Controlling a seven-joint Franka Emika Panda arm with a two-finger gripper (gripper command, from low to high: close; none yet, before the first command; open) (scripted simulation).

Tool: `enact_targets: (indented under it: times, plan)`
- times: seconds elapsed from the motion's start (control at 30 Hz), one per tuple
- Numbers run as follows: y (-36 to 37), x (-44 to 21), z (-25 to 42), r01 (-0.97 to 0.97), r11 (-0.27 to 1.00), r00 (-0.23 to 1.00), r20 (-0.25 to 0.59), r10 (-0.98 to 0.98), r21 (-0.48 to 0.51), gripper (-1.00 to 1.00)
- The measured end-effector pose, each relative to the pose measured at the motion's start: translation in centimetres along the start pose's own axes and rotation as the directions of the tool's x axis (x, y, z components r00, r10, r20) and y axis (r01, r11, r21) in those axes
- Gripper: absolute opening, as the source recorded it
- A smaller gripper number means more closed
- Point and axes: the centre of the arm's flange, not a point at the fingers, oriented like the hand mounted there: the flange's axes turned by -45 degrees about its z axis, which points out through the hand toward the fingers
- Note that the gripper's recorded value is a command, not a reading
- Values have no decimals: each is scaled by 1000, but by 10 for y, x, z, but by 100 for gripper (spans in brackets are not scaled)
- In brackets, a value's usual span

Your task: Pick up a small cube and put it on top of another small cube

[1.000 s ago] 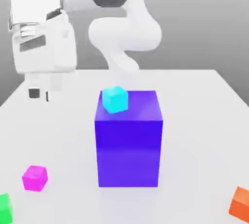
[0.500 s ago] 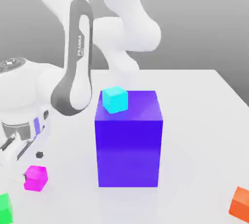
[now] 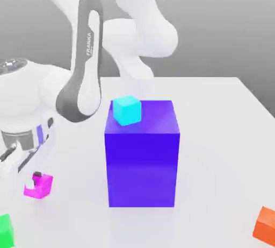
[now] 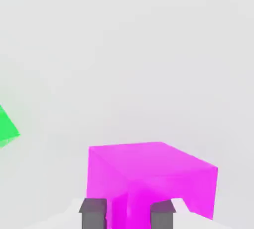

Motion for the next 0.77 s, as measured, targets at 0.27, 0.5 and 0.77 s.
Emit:
enact_targets:
  times: [0.27,0.5,0.77]
  plan:
    - [-78,32,-39,367,930,930,0,-367,0,-100]
    - [-87,37,15,409,912,912,-1,-409,0,100]
    - [-88,37,-26,411,912,912,0,-411,-1,100]
